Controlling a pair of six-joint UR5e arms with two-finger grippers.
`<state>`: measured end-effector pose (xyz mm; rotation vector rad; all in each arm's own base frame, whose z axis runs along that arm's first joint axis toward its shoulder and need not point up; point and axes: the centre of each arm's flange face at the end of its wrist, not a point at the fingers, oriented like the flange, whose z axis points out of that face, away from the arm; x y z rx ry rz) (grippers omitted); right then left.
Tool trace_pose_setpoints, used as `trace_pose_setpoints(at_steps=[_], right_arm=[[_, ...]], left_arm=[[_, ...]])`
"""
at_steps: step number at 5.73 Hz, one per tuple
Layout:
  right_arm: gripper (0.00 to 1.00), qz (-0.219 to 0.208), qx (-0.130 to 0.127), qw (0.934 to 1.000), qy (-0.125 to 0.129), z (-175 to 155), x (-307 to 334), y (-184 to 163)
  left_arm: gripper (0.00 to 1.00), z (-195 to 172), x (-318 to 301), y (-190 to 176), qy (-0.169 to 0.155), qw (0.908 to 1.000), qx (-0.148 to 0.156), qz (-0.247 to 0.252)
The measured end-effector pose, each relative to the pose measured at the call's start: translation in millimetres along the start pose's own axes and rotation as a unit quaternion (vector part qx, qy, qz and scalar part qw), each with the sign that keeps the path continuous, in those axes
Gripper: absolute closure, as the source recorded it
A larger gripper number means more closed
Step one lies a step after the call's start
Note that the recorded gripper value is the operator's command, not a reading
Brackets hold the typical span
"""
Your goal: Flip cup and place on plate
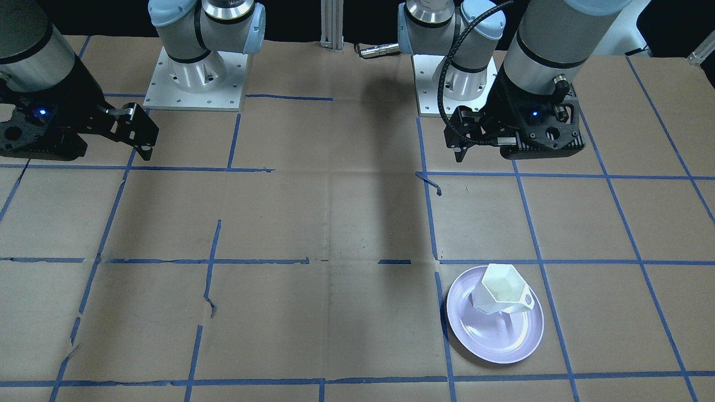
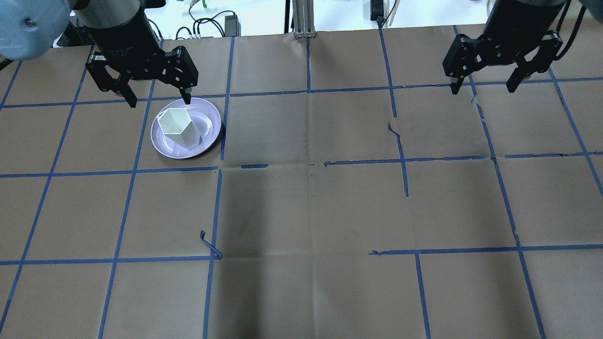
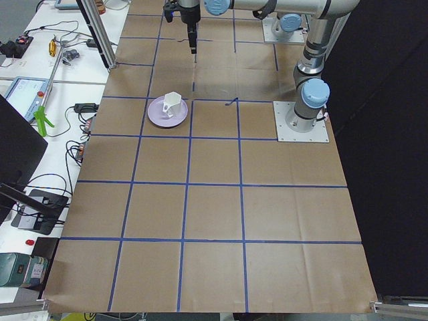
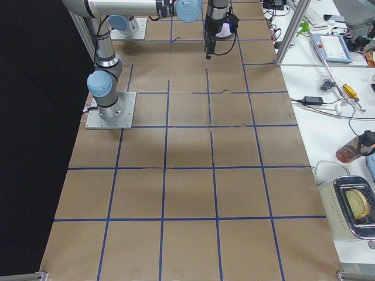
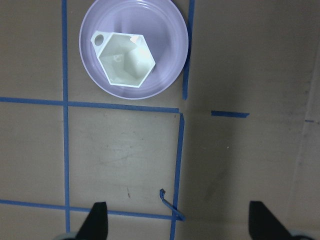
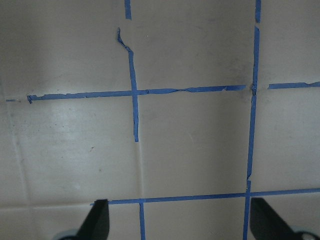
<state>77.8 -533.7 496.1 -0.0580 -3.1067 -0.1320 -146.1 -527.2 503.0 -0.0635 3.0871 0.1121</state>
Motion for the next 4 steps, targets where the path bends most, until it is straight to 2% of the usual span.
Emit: trace_pose_setpoints(at_steps=[4], right_arm=[[0.0,0.0,0.0,1.0,0.0,0.0,0.0,0.0]], left_arm=[[0.01,-7.0,13.0,11.4,0.01,0.9996,0.005,0.026]])
